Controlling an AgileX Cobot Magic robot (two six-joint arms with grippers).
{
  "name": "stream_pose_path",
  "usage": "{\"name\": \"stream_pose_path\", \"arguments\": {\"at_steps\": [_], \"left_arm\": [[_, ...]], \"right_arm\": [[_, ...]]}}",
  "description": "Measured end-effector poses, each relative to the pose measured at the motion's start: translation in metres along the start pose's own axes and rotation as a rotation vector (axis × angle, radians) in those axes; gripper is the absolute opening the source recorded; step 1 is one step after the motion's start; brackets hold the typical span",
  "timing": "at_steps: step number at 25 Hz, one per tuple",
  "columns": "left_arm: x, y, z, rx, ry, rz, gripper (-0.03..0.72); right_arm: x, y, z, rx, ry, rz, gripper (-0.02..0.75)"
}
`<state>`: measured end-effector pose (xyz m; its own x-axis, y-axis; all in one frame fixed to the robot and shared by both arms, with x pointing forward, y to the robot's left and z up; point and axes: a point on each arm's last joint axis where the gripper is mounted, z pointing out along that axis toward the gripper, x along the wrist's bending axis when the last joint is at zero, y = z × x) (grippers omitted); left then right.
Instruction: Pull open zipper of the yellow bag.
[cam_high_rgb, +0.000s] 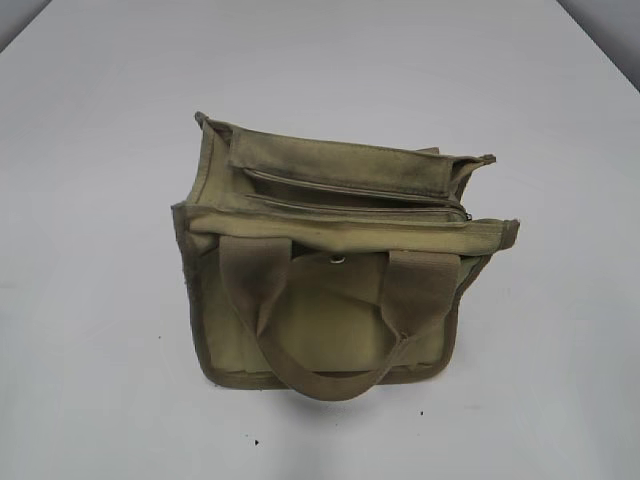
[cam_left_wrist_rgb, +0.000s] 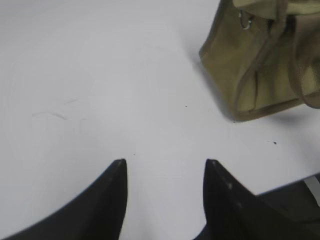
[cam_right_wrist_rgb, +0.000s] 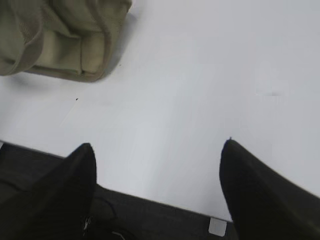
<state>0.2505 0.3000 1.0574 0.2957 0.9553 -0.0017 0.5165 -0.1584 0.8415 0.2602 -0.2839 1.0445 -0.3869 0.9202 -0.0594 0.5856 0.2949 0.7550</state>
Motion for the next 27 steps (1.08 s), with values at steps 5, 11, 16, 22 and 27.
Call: {"name": "stream_pose_path", "arguments": {"at_steps": [5, 11, 16, 22, 27], "left_arm": [[0.002, -0.001, -0.002, -0.010, 0.159, -0.101, 0.357], [-0.001, -0.008, -0.013, -0.093, 0.238, -0.141, 0.337], [-0.002, -0.011, -0.017, -0.121, 0.240, -0.139, 0.329], [-0.002, -0.011, -0.017, -0.121, 0.240, -0.139, 0.329], [-0.002, -0.011, -0.017, -0.120, 0.240, -0.139, 0.329]], "right_arm": [[0.002, -0.010, -0.014, -0.112, -0.114, 0.058, 0.594], [0.009, -0.016, -0.022, -0.199, -0.112, 0.073, 0.594], [0.013, -0.015, -0.022, -0.211, -0.074, 0.088, 0.594], [0.016, -0.013, -0.022, -0.224, -0.037, 0.103, 0.594], [0.016, -0.013, -0.022, -0.228, -0.034, 0.105, 0.594]]}}
